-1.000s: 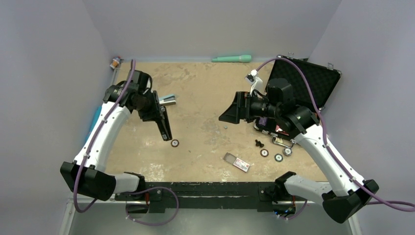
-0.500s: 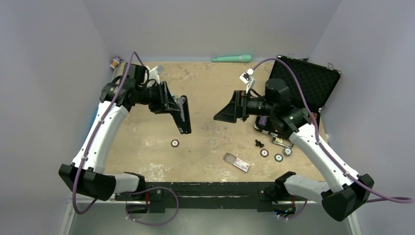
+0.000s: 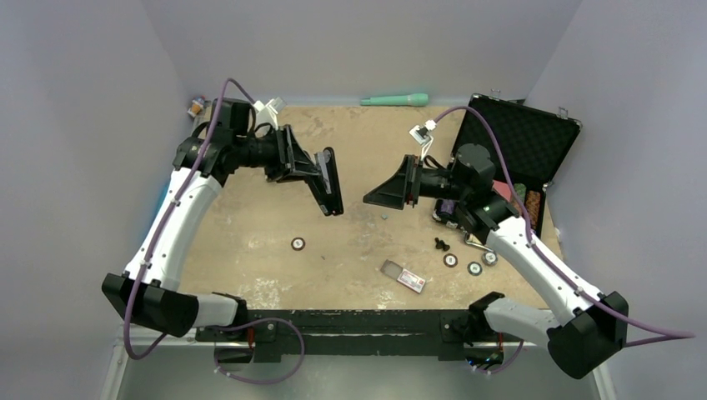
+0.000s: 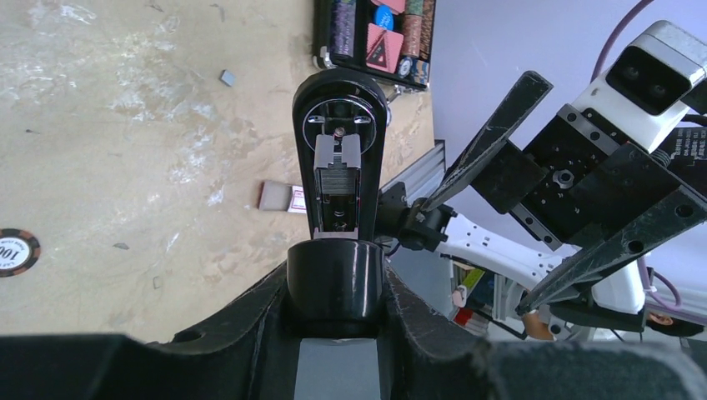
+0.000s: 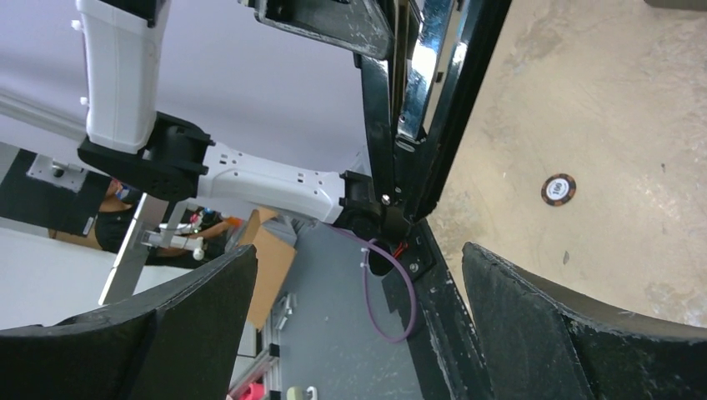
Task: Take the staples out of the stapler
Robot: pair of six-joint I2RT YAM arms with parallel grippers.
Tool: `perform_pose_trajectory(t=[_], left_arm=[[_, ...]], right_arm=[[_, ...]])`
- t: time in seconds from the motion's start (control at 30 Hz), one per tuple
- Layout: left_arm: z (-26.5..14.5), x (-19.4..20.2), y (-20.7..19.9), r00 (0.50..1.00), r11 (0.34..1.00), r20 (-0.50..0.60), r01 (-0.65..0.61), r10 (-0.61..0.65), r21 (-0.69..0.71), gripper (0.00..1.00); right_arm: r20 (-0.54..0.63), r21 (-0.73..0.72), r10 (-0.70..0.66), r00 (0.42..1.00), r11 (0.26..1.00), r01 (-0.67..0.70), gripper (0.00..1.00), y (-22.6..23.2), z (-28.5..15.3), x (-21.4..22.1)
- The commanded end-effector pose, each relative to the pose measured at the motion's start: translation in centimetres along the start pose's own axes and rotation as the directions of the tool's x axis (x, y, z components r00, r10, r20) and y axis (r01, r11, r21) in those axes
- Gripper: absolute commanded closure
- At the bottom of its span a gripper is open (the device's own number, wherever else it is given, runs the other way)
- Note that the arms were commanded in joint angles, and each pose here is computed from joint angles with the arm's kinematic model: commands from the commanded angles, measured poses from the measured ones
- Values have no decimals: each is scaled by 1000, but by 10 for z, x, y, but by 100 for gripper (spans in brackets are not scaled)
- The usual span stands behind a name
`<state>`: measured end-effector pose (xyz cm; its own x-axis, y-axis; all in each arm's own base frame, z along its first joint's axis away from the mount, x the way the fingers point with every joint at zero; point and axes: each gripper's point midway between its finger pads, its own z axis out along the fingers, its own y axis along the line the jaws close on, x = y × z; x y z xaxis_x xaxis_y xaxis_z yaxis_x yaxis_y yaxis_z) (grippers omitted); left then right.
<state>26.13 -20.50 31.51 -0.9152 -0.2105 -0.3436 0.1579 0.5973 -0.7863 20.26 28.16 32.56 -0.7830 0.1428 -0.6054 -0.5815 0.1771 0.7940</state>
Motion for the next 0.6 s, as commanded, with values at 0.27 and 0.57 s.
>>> perform_pose_trajectory(t=[0.27,0.57], left_arm=[[3,1,-66,995,969,-16,-89,95,231,100],[13,11,-96,988,936,-70,-109,141,335,100]], right_arm=[[66,-66,-63,996,996,67,1,19,-11,-11],[102,-31,-64,993,997,67,1,5,-26,-12]])
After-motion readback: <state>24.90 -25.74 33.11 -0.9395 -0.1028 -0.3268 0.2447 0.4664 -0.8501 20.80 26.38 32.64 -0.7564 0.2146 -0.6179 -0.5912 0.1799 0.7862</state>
